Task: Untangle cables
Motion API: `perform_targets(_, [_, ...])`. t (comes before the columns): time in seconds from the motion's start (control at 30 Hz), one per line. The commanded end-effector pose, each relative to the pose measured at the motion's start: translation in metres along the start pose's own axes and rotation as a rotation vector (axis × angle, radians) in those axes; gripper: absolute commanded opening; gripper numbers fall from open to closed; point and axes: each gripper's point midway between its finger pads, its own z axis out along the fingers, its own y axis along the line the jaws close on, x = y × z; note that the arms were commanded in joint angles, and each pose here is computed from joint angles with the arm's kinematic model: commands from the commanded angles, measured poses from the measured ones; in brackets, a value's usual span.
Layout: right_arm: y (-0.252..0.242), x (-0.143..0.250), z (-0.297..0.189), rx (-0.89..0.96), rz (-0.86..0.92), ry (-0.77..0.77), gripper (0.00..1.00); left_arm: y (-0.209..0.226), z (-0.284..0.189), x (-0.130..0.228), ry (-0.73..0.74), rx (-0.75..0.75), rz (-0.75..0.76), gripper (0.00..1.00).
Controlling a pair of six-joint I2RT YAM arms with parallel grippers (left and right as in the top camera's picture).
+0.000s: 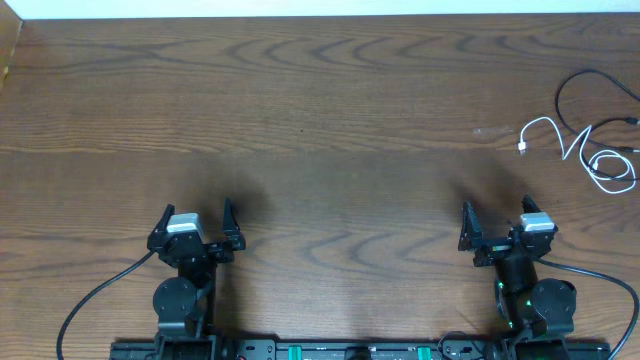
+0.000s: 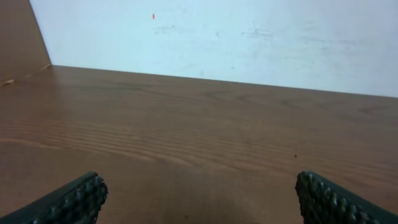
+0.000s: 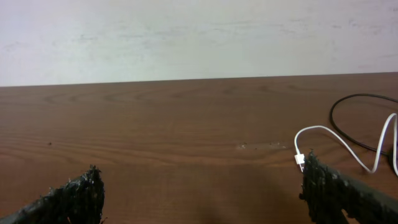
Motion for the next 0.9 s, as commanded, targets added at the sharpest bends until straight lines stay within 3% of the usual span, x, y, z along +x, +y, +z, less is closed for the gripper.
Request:
perform_targets(0.0, [0.0005, 0.0006, -0.0003, -0.001, -0.012, 0.000, 0.99, -0.0005, 0.0009, 0.0182, 0.054, 0.009, 0.038, 0.98])
perform_targets(0.87, [0.0005, 0.0006, -0.0003, -0.001, -0.012, 0.000, 0.99, -0.0018, 0.0010, 0.0186, 0.056, 0.016, 0.004, 0.98])
